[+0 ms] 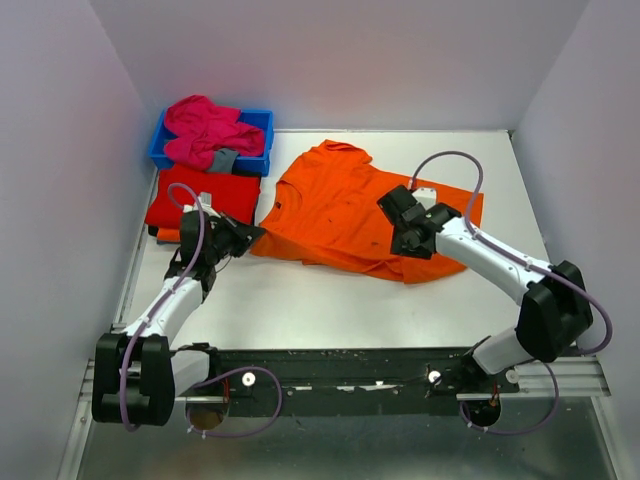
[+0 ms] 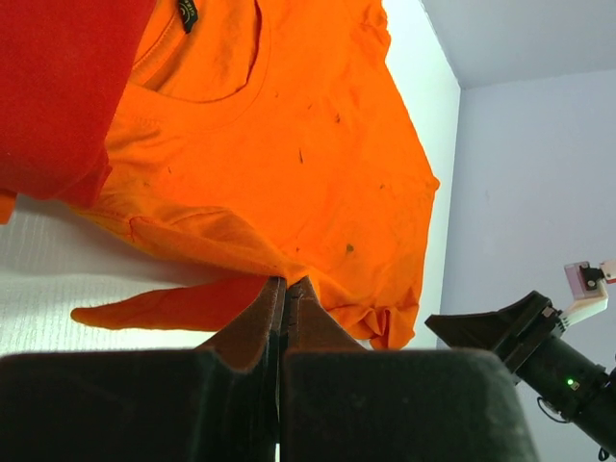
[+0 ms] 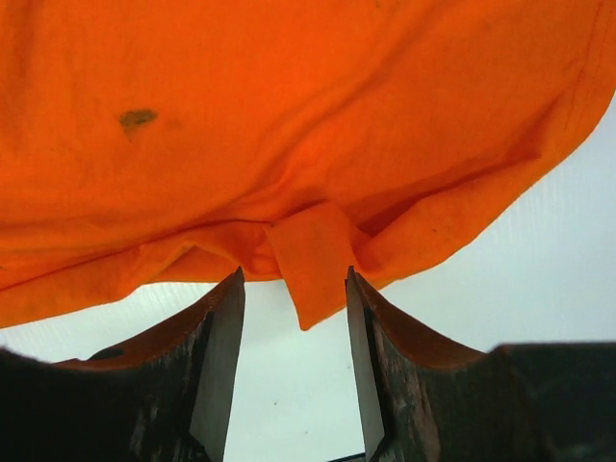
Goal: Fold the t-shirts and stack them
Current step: Flatten out the tshirt
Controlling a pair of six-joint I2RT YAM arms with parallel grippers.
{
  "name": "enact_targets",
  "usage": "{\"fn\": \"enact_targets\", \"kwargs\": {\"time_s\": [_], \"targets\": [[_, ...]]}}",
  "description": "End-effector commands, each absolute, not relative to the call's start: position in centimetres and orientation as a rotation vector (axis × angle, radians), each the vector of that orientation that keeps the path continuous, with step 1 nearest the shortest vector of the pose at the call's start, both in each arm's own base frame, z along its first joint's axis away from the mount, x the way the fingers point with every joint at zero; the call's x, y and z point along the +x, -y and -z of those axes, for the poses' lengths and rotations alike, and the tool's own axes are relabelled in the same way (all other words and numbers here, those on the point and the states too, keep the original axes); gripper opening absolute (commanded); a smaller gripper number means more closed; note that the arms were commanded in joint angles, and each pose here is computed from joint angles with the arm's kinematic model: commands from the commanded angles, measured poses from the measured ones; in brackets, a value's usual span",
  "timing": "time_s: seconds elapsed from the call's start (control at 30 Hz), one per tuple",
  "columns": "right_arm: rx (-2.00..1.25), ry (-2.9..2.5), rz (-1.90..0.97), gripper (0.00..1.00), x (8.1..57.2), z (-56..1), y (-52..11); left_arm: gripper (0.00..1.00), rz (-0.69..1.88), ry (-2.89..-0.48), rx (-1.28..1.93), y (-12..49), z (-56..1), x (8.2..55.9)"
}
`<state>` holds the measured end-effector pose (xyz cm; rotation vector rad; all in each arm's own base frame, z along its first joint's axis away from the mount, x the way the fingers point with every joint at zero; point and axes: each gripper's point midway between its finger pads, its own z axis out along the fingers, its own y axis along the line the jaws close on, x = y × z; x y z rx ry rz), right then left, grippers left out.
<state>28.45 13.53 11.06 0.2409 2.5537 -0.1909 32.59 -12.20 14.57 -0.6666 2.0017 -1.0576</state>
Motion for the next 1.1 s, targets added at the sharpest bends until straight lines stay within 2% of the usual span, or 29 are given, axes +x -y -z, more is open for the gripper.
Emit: {"fn": "enact_targets", "kwargs": {"time_s": [0.0, 0.1, 0.23, 0.4, 0.6, 0.73, 1.07], "targets": [[0.305, -2.533, 0.171, 0.54, 26.9, -10.8, -12.5, 0.00, 1.027, -1.971, -0.651, 11.8, -15.5, 33.6], [0.378, -2.519, 0.092, 0.53, 24.7, -10.3, -11.6, 0.00, 1.014, -1.954, -0.669, 11.5, -15.5, 34.4], [0.330, -2.548, -0.063, 0.42, 22.3, -8.7, -12.2, 0.00, 1.011, -1.938, -0.695, 11.4, -15.4, 36.1], [0.214, -2.570, -0.116, 0.48, 21.7, -7.6, -13.4, 0.00, 1.022, -1.938, -0.718, 11.5, -14.7, 37.7], [0.207, -2.590, 0.092, 0.62, 22.6, -6.6, -13.8, 0.00, 1.023, -1.947, -0.724, 11.6, -14.2, 38.1], [0.232, -2.593, 0.264, 0.61, 23.3, -6.0, -13.5, 0.00, 1.019, -1.949, -0.720, 11.6, -14.2, 38.1], [0.377, -2.466, 0.752, 0.54, 23.1, -6.7, -8.2, 0.00, 1.025, -1.951, -0.716, 11.7, -14.1, 38.2]]}}
